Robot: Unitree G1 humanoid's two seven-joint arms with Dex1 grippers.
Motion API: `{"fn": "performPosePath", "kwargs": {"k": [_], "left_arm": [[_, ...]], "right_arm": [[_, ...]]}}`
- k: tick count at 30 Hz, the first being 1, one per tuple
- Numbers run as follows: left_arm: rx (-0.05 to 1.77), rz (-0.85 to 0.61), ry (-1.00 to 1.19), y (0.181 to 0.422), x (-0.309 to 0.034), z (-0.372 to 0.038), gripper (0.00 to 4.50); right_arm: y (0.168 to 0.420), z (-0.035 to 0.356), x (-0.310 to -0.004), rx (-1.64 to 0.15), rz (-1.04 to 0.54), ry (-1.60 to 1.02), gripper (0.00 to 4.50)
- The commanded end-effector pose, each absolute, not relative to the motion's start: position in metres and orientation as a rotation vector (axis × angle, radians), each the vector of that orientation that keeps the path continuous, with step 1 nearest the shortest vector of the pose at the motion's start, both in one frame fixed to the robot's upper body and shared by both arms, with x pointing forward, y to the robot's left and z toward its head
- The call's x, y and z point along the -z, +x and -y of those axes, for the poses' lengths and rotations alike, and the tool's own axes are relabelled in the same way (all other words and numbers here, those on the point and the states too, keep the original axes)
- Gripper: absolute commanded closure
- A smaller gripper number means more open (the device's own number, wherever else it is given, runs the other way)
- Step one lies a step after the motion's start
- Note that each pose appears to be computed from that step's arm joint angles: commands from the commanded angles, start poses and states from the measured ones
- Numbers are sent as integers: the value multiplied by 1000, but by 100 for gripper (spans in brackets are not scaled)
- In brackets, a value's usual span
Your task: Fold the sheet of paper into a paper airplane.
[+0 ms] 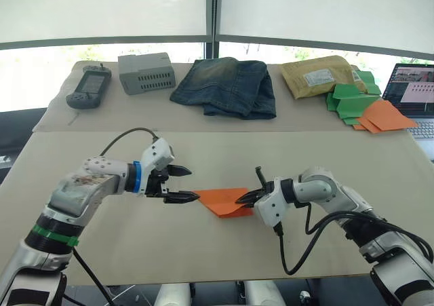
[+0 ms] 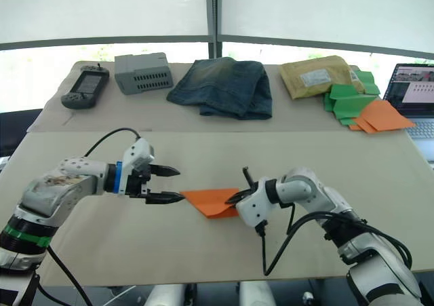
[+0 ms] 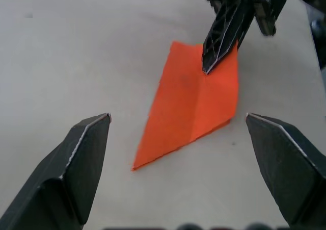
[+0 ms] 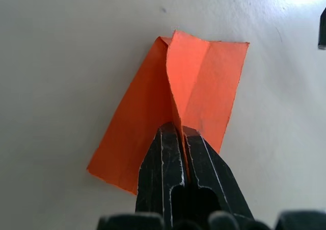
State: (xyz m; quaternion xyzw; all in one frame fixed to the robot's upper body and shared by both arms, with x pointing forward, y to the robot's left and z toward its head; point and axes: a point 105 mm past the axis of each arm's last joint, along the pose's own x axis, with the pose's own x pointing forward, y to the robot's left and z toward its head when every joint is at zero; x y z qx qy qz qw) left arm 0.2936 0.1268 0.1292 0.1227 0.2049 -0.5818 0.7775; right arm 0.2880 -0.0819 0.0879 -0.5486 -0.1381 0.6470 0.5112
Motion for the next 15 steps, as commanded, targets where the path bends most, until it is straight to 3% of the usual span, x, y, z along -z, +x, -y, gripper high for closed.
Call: {"fn": "performPosePath", "kwargs": {"k": [1, 3, 13, 15], "left_arm": [[1308, -377, 297, 302, -136, -116, 26], [1336, -377, 304, 302, -135, -114, 77], [1422, -359, 344, 302, -115, -89, 420], [1423, -371, 365, 302, -105, -83, 445]], "right_arm": [[289, 81, -92, -1572, 376, -1350, 449], [289, 81, -91, -1573, 376, -1349, 450], [288, 83, -86, -1543, 335, -1314, 450], [288, 83, -85, -1541, 330, -1309, 450]]}}
